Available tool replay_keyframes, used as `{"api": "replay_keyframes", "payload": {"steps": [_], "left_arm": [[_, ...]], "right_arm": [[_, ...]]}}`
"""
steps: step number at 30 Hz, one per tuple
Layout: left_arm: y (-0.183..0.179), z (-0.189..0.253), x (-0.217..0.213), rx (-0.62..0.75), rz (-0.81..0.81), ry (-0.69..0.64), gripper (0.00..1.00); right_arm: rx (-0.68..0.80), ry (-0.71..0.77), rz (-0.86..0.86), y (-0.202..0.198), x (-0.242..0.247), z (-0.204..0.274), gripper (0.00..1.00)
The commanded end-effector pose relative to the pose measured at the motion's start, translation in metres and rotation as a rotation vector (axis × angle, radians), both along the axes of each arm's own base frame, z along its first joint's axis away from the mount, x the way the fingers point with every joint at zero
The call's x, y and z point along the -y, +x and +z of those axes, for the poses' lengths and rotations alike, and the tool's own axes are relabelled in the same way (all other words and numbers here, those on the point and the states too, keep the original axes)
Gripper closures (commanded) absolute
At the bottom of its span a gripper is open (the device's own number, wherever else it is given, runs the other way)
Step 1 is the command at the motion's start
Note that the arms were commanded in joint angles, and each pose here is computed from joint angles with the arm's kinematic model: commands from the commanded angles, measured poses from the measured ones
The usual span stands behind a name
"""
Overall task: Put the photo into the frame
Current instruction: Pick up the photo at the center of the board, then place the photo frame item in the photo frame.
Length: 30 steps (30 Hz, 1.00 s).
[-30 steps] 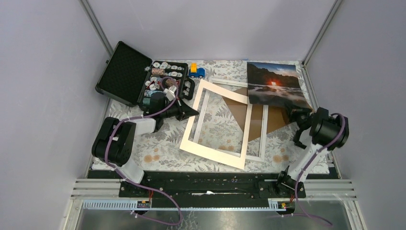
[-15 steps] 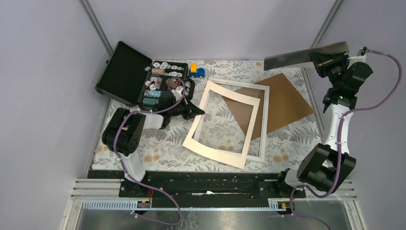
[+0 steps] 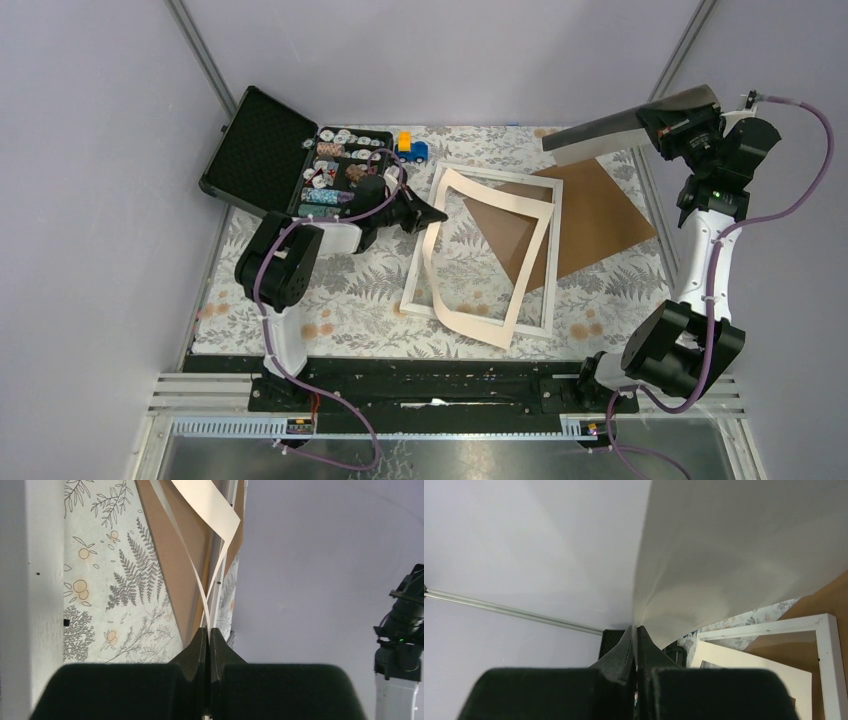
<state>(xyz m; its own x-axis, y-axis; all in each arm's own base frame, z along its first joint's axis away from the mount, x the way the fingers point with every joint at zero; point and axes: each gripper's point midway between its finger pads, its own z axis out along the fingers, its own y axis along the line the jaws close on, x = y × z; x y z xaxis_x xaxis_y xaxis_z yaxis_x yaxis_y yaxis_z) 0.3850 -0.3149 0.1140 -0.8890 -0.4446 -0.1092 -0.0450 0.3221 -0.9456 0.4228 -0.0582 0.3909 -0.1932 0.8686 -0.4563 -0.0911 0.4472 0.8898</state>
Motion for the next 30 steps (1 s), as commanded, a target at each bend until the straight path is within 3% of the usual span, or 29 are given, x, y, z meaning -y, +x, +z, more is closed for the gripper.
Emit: {"api": "replay_keyframes", "payload": {"steps": [1, 8, 14, 17, 30], "left_arm": [[0.026, 0.031, 0.003, 0.027, 0.055, -0.089, 1.00], [0.022, 0.073, -0.011, -0.016, 0.082, -0.204, 1.00], [0.017, 0.082, -0.030, -0.040, 0.113, -0.187, 1.00], [0.021, 0.076, -0.031, -0.035, 0.123, -0.130, 1.00], [0.012, 0.058, -0.001, -0.065, 0.056, -0.130, 1.00]], "right_arm": [[0.030, -0.036, 0.042, -0.004, -0.009, 0.008, 1.00], [0.020, -0.037, 0.045, -0.004, -0.010, 0.002, 1.00], [0.019, -0.036, 0.043, -0.005, -0.010, 0.001, 1.00], [0.019, -0.035, 0.040, -0.006, -0.010, 0.001, 1.00], [0.012, -0.037, 0.037, -0.006, -0.010, -0.003, 1.00]]}}
